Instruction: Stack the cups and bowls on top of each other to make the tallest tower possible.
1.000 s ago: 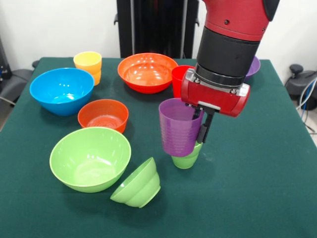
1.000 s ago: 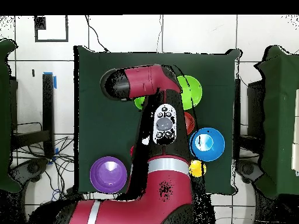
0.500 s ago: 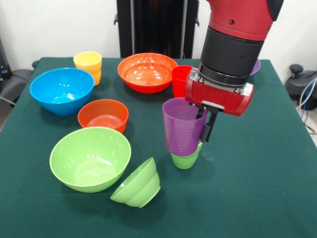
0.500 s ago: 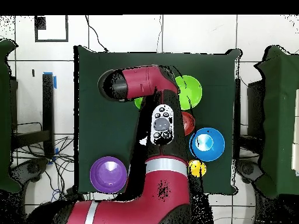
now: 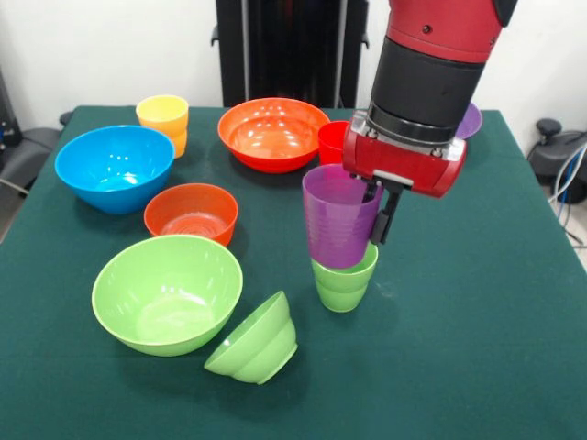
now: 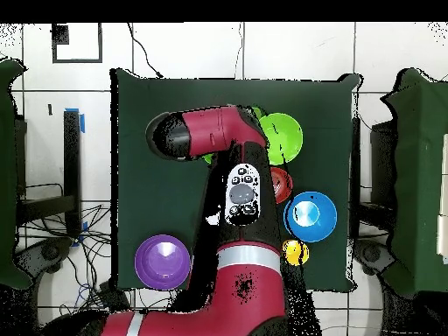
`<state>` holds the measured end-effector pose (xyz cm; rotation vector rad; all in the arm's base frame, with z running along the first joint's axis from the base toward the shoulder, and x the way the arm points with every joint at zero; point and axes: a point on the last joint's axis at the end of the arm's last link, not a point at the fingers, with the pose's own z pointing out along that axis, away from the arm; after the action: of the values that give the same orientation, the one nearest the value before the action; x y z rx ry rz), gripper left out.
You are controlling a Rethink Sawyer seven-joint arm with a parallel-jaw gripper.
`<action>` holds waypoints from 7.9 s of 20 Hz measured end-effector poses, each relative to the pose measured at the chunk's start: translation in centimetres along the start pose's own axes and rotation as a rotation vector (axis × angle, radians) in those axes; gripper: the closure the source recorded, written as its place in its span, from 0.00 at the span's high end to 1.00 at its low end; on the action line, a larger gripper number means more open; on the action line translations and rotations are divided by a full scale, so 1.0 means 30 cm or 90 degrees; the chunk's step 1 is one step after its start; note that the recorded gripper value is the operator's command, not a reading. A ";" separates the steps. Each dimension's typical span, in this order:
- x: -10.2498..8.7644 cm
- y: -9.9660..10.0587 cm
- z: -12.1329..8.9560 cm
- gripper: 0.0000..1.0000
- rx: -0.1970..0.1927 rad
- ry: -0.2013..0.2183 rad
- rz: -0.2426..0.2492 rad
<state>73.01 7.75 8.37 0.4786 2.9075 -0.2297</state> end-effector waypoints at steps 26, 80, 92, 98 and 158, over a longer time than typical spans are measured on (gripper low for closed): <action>0.060 -0.015 -0.037 0.00 0.001 0.004 -0.006; 0.089 -0.039 0.001 0.00 0.008 -0.040 -0.017; 0.091 -0.036 0.003 0.00 0.008 -0.046 -0.020; 0.103 -0.012 0.005 0.00 0.006 -0.054 -0.029; 0.227 -0.009 -0.005 1.00 0.009 -0.026 -0.018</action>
<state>66.57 9.58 7.14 0.4299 2.8757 -0.2612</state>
